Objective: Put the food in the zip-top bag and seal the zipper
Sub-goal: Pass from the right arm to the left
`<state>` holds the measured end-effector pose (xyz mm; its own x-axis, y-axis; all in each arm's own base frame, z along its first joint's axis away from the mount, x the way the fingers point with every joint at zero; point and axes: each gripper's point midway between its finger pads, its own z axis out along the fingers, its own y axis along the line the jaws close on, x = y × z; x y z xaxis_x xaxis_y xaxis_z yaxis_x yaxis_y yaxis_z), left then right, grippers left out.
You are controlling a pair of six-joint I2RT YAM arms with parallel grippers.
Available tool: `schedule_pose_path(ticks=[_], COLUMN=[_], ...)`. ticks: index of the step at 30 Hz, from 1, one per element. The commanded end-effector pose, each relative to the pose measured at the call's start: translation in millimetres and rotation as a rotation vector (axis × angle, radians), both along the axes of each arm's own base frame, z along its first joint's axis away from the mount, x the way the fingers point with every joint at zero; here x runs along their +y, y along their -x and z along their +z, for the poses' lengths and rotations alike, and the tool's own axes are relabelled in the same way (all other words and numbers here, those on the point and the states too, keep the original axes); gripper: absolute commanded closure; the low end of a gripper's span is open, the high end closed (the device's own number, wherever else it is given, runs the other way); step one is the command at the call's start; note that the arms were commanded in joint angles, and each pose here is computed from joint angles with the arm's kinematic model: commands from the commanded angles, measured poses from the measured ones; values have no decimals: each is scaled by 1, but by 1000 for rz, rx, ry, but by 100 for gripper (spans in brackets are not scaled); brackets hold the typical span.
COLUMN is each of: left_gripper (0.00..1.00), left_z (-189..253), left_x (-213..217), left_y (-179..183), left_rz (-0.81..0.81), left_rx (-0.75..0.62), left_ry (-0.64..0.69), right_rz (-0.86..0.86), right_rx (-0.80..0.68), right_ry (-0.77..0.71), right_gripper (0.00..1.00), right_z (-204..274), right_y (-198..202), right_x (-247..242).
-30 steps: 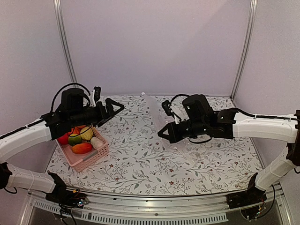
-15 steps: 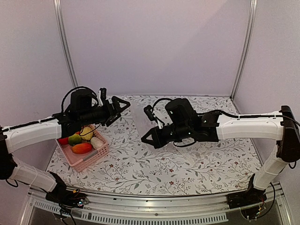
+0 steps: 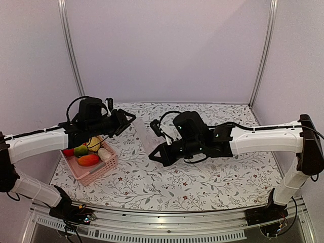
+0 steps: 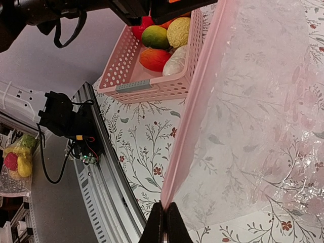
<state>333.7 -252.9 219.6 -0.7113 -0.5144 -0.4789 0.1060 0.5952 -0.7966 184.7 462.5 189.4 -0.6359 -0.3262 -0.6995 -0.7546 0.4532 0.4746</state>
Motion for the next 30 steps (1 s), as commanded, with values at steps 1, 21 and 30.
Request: schedule_pose_path(ticks=[1,21,30], left_gripper=[54,90,100], left_z=[-12,-15,-6], left_x=[7,7,3], left_y=[-4,-9,-9], left_rz=[38,44,10], left_rx=[35,43,13], left_ry=[-40,-71,-81], right_rz=[15,1,-29], right_rx=[-25,-44,-67], right_ry=[3,45,43], right_gripper=[100,98,85], right_z=[3,-9,-3], right_y=[1,0,-5], right_x=[7,5,2])
